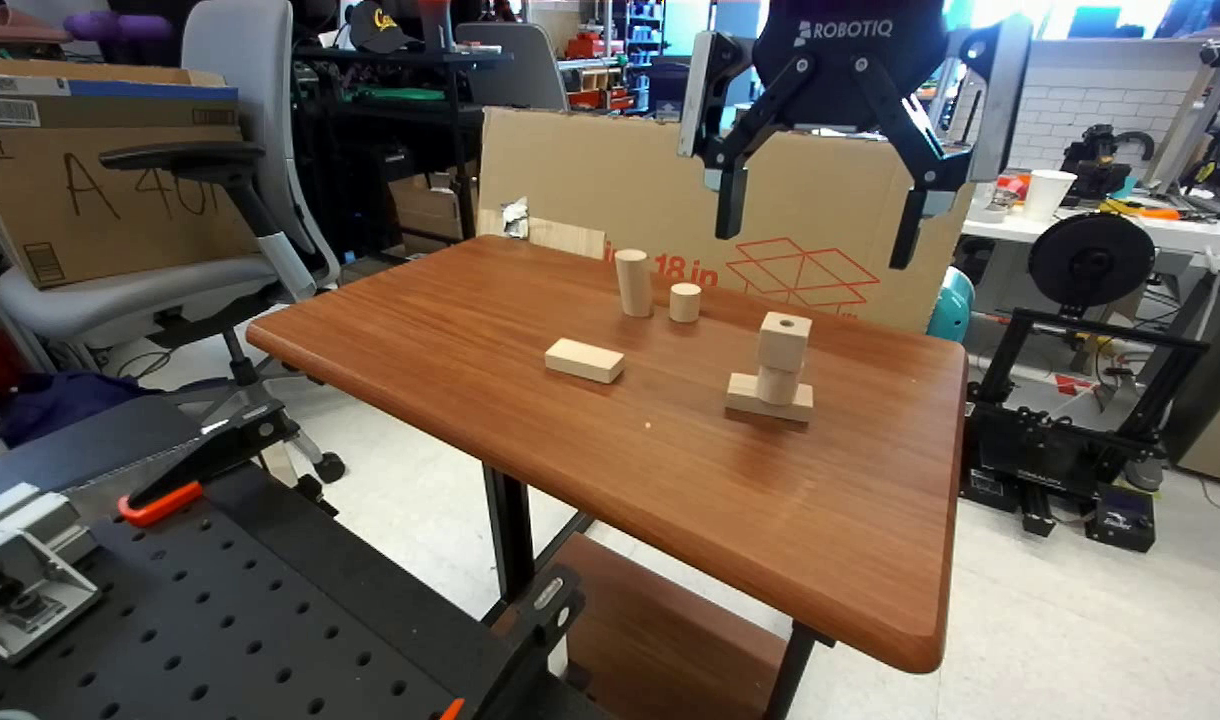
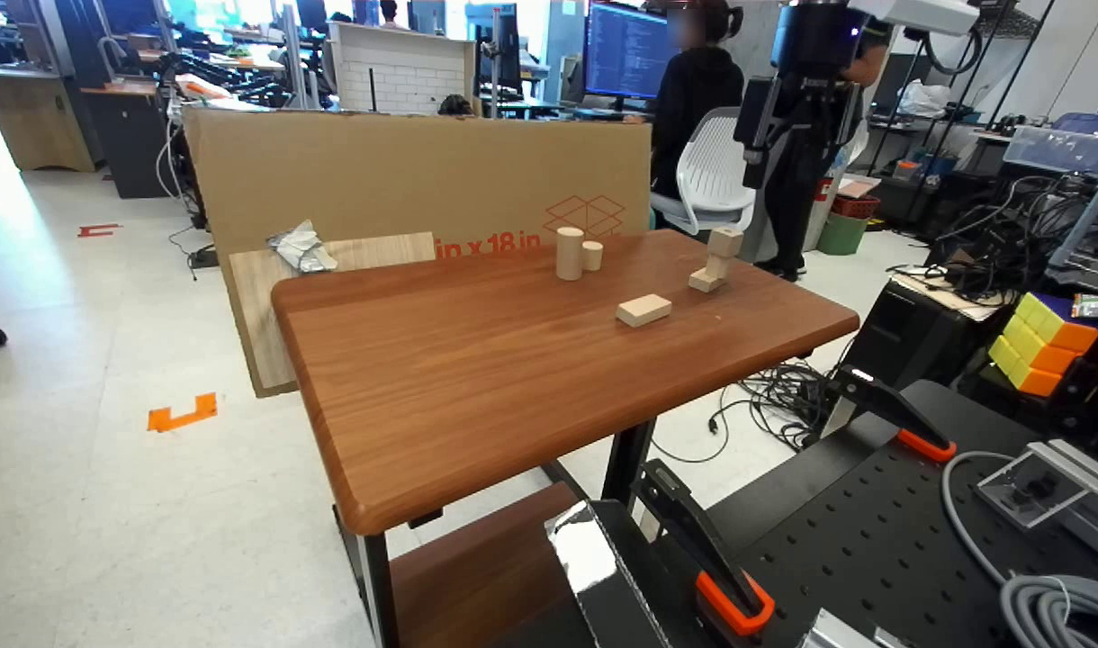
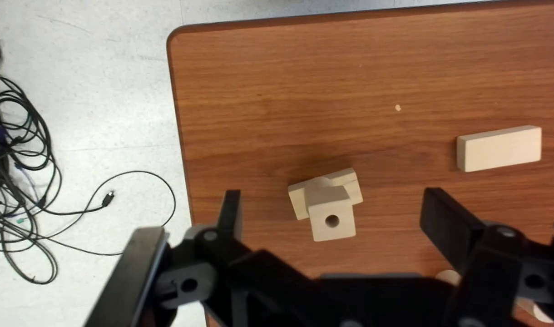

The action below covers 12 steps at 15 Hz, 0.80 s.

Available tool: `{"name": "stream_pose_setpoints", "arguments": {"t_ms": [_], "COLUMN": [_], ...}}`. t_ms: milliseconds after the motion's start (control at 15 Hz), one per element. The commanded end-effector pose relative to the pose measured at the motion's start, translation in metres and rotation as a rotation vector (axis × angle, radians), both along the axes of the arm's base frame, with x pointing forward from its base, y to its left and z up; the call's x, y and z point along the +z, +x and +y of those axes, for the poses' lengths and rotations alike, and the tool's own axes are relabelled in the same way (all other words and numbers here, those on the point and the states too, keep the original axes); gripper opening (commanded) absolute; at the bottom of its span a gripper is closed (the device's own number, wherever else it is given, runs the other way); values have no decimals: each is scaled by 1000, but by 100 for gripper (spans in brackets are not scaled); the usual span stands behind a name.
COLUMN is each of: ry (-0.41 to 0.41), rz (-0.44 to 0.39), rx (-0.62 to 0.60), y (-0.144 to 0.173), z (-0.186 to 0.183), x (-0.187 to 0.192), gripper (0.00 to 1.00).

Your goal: Put the block on the rectangle

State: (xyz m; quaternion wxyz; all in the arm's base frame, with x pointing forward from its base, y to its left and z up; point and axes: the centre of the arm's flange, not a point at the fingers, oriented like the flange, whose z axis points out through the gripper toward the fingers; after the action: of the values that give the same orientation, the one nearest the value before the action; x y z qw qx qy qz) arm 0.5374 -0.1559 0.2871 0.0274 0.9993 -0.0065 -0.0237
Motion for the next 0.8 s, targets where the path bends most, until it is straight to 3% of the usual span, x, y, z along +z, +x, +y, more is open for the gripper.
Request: {"name": "stream_pose_setpoints", "arguments": {"t_ms": [0, 733], "ry": [30, 37], "rz": [-19, 49], "rx": [5, 57], "y": [20, 40], "z": [-4, 0], "x": [-13, -54], "gripper": [100, 100]}}
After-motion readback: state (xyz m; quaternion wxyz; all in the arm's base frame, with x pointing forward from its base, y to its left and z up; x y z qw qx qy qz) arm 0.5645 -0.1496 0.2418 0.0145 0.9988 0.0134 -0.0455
